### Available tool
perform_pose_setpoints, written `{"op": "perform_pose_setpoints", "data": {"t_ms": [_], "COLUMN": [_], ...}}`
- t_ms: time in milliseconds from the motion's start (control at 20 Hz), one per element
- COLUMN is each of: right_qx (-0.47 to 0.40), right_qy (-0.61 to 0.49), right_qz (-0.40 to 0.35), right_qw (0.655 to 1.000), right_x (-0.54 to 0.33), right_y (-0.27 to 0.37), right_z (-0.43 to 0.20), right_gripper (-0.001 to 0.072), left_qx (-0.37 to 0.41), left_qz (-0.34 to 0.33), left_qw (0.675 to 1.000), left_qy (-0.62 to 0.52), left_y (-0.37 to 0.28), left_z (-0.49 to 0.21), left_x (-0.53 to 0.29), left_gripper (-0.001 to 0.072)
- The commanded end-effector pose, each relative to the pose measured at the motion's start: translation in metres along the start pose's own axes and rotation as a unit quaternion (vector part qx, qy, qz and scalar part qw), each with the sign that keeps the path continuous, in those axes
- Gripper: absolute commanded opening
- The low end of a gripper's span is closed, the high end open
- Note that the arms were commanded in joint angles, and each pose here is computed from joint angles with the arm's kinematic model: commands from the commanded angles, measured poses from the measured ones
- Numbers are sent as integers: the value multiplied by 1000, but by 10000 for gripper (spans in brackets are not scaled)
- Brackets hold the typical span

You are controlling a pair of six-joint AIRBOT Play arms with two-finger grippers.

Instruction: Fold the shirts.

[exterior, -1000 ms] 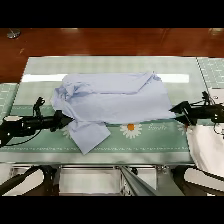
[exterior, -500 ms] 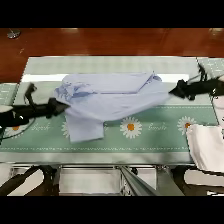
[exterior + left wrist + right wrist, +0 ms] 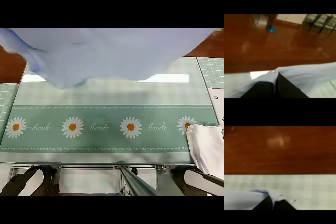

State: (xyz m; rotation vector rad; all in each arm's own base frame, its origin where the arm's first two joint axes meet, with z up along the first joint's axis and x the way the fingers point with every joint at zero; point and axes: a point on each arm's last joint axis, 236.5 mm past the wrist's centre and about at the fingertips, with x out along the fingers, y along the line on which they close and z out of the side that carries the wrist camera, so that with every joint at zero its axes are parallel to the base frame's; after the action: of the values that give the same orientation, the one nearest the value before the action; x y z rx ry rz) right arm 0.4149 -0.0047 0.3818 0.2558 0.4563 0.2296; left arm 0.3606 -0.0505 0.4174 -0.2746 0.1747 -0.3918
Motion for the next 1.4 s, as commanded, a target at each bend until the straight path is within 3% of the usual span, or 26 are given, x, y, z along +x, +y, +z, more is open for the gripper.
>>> {"op": "perform_pose_setpoints", "data": {"t_ms": [0, 300, 450, 650, 800, 1050, 1350], "right_qx": [-59, -97, -110, -102, -56, 36, 140], "right_qy": [-75, -142, -163, -145, -58, 127, 180], "right_qz": [-33, -76, -79, -79, -74, -41, -12], "right_qw": [995, 982, 977, 981, 994, 990, 974], "right_x": [-99, -209, -239, -238, -185, -50, 110], "right_y": [47, 93, 110, 109, 77, 5, -78], "right_z": [18, -14, -26, -39, -72, -168, -217], "right_gripper": [22, 22, 22, 22, 22, 22, 22], "left_qx": [114, 207, 194, 181, 126, 8, -59], "left_qz": [89, 229, 214, 192, 199, 150, 140], "left_qw": [988, 948, 951, 962, 972, 982, 969], "left_qy": [-55, -79, -114, -74, 17, 118, 196], "left_y": [-35, -51, -77, -69, -21, 48, 113], "left_z": [55, 48, 45, 25, -25, -126, -231], "left_x": [-84, -200, -230, -215, -163, -45, 95], "left_gripper": [23, 24, 23, 24, 24, 24, 24]}}
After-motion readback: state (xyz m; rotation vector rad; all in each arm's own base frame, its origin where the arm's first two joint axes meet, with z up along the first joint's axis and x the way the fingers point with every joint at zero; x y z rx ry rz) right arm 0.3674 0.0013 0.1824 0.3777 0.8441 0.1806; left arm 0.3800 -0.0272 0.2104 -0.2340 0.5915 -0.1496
